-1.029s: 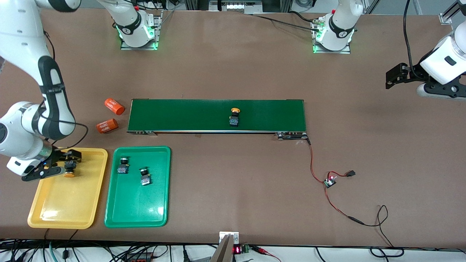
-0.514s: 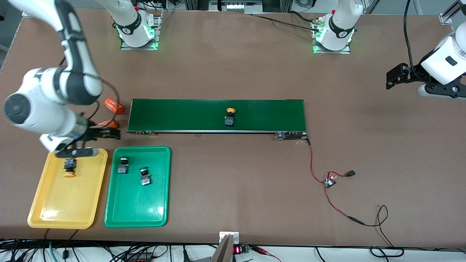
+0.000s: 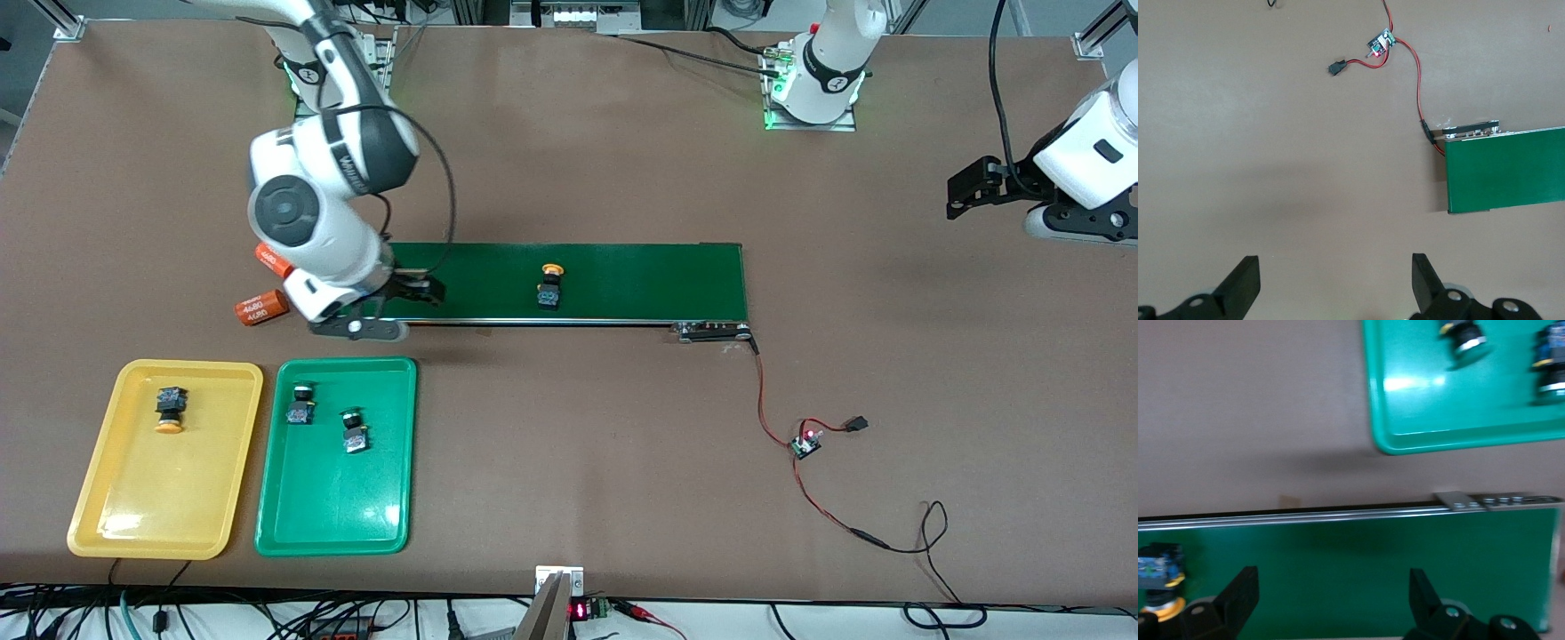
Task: Sort buttons by color to trays
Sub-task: 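Move the right gripper back to the belt over the last button, then grasp the yellow-cap button with the right gripper and lift it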
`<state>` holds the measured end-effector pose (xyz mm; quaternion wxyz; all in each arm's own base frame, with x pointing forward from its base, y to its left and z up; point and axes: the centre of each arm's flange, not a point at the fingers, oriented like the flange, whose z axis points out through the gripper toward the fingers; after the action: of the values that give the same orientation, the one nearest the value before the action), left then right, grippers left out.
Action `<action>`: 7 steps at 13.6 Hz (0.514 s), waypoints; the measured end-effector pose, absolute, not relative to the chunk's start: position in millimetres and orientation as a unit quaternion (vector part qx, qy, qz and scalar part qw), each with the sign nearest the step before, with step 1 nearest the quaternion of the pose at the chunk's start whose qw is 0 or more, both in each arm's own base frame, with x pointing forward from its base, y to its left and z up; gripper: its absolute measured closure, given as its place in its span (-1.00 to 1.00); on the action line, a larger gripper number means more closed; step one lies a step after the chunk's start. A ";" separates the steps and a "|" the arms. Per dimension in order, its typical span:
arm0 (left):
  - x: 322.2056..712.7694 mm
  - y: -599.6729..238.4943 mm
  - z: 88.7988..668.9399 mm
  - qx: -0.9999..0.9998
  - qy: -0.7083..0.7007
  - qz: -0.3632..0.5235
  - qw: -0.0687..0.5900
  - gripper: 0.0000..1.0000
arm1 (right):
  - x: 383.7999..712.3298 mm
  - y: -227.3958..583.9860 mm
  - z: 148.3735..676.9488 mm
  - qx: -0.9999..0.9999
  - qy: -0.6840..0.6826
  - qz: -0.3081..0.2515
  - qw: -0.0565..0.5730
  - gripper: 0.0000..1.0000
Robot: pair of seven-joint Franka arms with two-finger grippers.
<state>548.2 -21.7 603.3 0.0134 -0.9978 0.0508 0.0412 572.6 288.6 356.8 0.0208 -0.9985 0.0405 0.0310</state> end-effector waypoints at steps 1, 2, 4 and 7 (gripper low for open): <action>548.5 -21.4 602.9 -0.998 0.050 0.042 0.013 -1.00 | 566.9 308.0 351.3 -0.998 0.050 0.022 0.025 -1.00; 548.7 -21.2 602.4 -0.998 0.050 0.042 0.013 -1.00 | 560.1 328.0 343.4 -0.998 0.057 0.016 0.029 -1.00; 549.0 -21.0 602.3 -0.998 0.050 0.042 0.013 -1.00 | 546.6 362.8 324.0 -0.998 0.057 0.004 0.035 -1.00; 549.2 -19.8 603.2 -0.998 0.049 0.041 0.013 -1.00 | 531.2 393.9 296.9 -0.998 0.053 -0.001 0.035 -1.00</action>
<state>549.2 -19.8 603.2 0.0132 -0.9979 0.0490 0.0411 531.2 393.9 296.9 0.0350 -0.9980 0.0532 -0.0013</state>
